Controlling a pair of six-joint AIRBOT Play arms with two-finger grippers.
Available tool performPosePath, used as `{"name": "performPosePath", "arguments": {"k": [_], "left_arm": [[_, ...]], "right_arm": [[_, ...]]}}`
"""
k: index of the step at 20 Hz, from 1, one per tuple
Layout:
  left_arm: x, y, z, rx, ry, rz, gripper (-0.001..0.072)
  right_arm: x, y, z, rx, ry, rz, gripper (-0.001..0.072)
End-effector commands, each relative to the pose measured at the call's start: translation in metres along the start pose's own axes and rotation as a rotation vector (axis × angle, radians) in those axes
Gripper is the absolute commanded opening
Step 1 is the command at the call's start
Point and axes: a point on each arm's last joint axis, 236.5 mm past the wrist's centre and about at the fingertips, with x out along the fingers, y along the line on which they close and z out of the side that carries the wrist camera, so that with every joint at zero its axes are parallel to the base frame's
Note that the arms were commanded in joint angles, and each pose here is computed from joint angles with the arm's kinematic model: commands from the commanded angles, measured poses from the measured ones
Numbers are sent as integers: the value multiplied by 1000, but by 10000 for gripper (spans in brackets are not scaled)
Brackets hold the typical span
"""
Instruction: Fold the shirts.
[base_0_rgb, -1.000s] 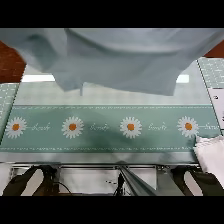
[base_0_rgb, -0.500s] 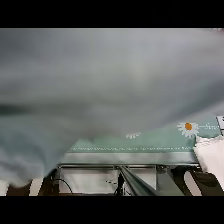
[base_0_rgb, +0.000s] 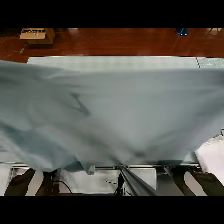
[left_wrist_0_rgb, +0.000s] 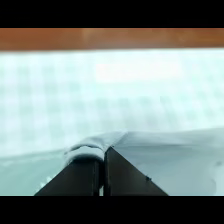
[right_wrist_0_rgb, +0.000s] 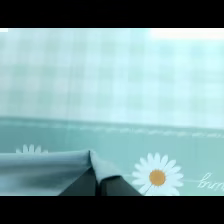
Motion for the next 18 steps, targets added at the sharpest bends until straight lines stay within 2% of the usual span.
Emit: {"name": "performPosePath", "arguments": {"k": [1,4,8,12,18], "left_arm": [[85,44,-17,-130,222,-123,27],[172,66,-45,-198,427,-225,26],[284,71,-72,-204,522,-296,27],[357,102,-56,-254,367,-213,27],[413,142,-34,-272,177,-102,27]], "right_arm": [[94,1,-1,5,278,118,22],[174,10,2,56,411,244,23],[256,8,35,141,319,293,23],[301,-3,72,200,162,281,23],[372,-12,98,247,30,242,23]]}}
